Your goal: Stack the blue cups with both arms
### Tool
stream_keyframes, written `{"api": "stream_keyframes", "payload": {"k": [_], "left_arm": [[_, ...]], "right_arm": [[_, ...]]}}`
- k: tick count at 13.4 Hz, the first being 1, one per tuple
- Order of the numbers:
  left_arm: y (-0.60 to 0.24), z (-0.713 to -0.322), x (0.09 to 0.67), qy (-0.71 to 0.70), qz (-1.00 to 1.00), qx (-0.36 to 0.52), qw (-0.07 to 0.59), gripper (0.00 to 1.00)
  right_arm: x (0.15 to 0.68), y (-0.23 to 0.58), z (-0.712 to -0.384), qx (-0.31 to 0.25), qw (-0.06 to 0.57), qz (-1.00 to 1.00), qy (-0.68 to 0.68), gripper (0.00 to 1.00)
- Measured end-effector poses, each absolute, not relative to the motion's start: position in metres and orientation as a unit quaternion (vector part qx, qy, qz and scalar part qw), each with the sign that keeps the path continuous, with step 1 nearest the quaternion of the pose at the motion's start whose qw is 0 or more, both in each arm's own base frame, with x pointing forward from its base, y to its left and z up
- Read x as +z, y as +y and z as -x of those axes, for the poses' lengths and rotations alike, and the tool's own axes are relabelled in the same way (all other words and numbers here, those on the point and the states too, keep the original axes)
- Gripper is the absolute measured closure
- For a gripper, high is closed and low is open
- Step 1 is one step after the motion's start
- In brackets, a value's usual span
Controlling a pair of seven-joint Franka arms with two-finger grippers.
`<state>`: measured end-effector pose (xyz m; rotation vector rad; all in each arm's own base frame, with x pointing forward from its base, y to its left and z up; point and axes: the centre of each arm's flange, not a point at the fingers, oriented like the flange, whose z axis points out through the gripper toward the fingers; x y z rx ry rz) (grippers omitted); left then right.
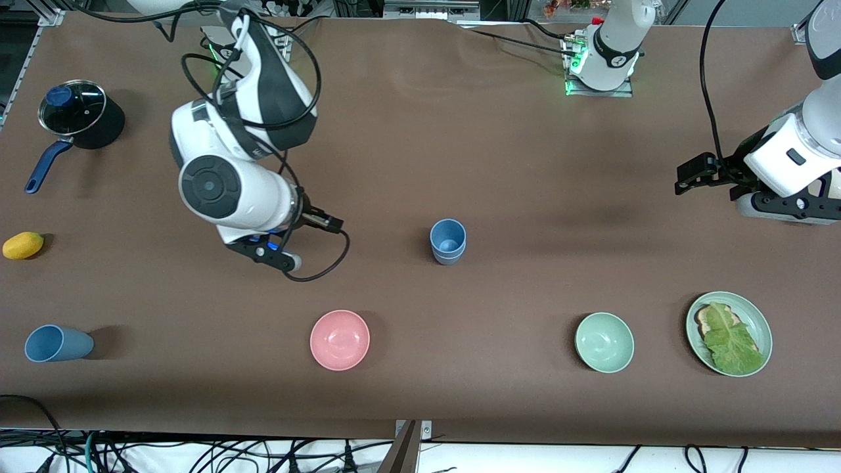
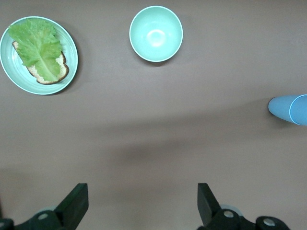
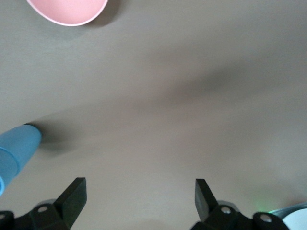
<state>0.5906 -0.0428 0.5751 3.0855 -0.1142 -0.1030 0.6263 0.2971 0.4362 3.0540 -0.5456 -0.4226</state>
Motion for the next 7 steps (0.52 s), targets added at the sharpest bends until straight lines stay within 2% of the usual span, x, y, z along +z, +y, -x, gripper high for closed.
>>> {"api": "stream_keyframes", "payload": {"k": [7], "left_arm": [[-0.044, -0.591, 0.575, -0.038, -0.998, -0.033, 0.026, 0.00]], "right_arm": [[0.453, 0.227, -0.640, -0.135, 0.008, -0.984, -0.112, 0.00]]}}
